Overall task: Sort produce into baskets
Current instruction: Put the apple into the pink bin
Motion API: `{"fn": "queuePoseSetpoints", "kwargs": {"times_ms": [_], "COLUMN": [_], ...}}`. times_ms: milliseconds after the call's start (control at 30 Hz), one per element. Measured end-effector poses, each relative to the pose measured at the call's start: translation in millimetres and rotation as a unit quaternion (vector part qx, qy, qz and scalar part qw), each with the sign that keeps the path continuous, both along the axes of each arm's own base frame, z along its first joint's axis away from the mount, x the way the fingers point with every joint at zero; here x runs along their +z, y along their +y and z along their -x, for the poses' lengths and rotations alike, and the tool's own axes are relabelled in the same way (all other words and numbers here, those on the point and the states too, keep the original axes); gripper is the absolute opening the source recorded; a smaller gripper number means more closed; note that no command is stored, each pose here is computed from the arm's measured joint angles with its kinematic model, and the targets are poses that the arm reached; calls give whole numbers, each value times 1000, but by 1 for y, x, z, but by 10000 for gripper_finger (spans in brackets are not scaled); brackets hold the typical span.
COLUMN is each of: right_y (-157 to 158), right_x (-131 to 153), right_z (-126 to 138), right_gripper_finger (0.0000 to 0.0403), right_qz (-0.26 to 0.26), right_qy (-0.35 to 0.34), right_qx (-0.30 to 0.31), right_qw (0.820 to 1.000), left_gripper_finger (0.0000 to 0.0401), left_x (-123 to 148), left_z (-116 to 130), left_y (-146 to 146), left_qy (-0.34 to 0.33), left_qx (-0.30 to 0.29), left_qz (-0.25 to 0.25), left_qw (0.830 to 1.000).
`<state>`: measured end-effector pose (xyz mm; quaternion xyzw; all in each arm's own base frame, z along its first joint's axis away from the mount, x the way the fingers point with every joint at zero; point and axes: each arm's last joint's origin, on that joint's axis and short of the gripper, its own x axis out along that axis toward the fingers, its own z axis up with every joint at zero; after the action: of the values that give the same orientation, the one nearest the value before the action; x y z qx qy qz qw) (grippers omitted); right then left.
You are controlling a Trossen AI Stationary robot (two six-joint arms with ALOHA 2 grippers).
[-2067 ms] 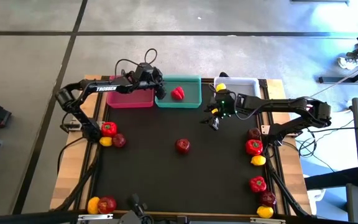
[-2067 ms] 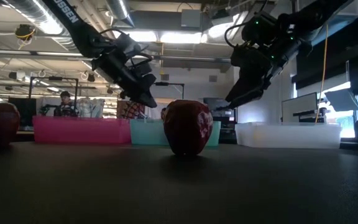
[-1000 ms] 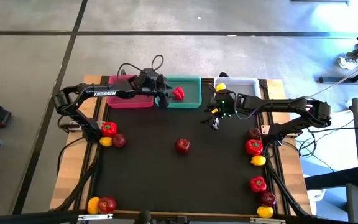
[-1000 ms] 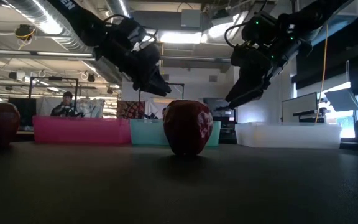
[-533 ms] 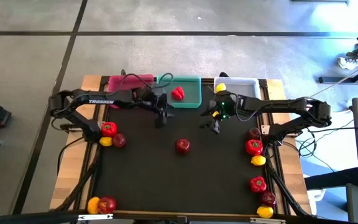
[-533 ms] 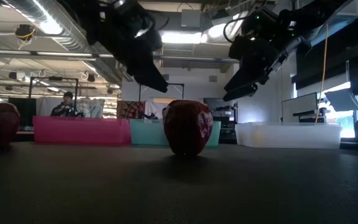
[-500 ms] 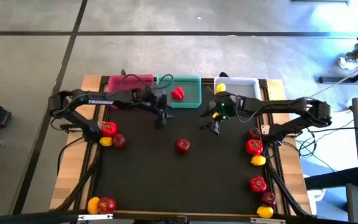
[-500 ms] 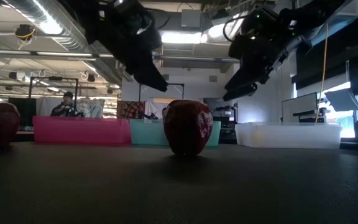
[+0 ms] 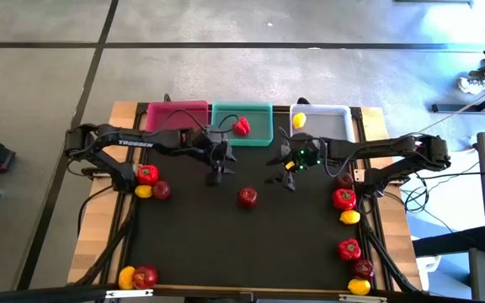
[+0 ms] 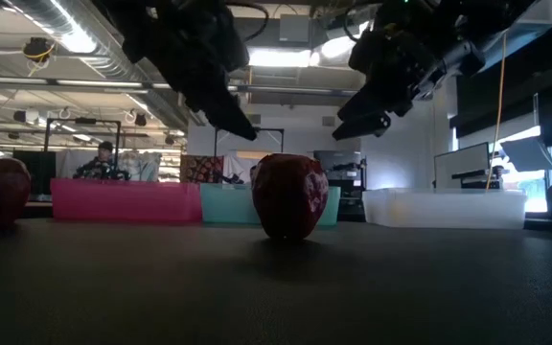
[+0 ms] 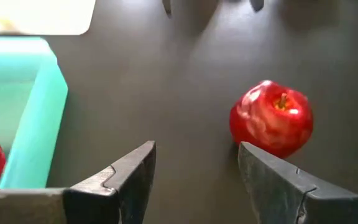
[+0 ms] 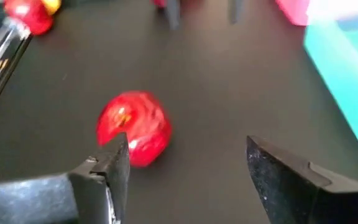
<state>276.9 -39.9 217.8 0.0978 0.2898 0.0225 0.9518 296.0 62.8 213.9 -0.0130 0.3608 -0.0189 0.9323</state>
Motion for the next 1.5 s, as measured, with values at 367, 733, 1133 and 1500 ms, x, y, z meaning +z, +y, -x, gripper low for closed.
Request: {"fn": "queuePoseSetpoints", "kwargs": {"times_ms": [367,733,1133,1500], "right_y": [5,52,88,98], "right_x": [5,1,-10,-11], "right_z": [-4,-4,9,11], "right_gripper_finger": [288,336,324,324], "right_qz": [-40,-35,-11,8], "right_qy": [-25,3,77,81], "right_qx": [-56,23,34,18], "right_qw": [997,999,996,997], "left_gripper_finger": [225,225,231,315], "left_x": [-32,-26,-1,20], "left_z": [11,1,-13,-36], "left_y": [-10,-58,-76,-97], "left_qy": [-30,-68,-183,-109], "left_qx": [31,-23,-7,-21], "left_qz": [31,54,56,20], "left_qw": [999,996,982,994]}}
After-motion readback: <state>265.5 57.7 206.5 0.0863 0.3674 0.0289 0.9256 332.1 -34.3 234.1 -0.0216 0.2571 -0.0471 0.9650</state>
